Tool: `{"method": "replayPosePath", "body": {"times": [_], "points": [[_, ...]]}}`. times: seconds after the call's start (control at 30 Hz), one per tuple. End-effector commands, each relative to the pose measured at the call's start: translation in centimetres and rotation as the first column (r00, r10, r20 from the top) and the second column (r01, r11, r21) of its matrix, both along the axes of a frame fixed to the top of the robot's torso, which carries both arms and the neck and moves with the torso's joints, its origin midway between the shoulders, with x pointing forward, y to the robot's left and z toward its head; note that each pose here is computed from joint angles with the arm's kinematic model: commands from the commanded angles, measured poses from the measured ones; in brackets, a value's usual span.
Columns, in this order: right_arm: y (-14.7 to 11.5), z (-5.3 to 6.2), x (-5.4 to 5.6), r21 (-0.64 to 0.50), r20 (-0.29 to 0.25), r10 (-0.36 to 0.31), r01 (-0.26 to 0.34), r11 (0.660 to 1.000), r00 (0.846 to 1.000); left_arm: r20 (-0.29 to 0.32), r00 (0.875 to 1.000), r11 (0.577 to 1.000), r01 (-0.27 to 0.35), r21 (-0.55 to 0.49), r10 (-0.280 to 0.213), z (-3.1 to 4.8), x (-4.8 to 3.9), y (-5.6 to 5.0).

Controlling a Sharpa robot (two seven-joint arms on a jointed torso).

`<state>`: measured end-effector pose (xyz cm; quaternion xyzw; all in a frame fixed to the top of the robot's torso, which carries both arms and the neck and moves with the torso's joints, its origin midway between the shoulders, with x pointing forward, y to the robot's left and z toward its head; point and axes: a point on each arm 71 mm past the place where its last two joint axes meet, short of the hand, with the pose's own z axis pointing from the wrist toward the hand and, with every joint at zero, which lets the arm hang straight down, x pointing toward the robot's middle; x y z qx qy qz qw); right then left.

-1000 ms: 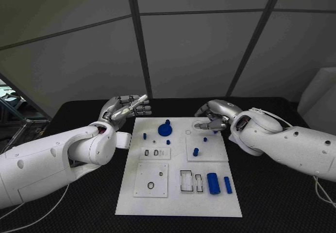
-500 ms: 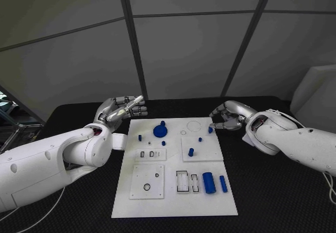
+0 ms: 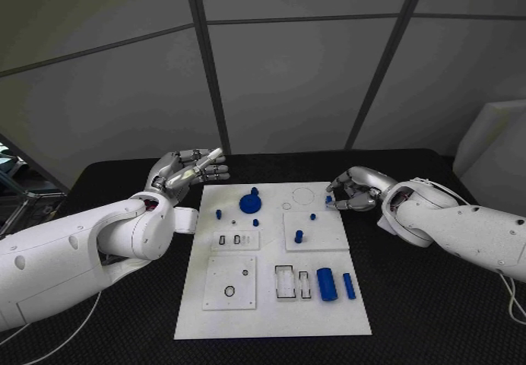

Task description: Assemble the parts on the task board

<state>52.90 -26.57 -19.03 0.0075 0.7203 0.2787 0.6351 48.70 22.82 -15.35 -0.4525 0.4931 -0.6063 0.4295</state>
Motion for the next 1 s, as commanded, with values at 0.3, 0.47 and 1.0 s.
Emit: {"method": "replayPosePath", "body": {"times": [0.3, 0.47, 1.0], "points": [[0.38, -0.34, 0.37, -0.015, -0.018, 0.022, -0.023, 1.000, 1.000, 0.010, 1.000, 1.000, 0.009, -0.005, -0.009, 0.14, 0.03, -0.17], [0.54, -0.50, 0.47, -0.023, -0.025, 0.025, -0.026, 0.999, 0.999, 0.009, 1.000, 1.000, 0.008, -0.005, -0.007, 0.14, 0.04, -0.13], [0.69, -0.65, 0.56, -0.030, -0.027, 0.022, -0.023, 0.999, 0.999, 0.009, 1.000, 1.000, 0.006, -0.004, -0.006, 0.14, 0.02, -0.07]]}}
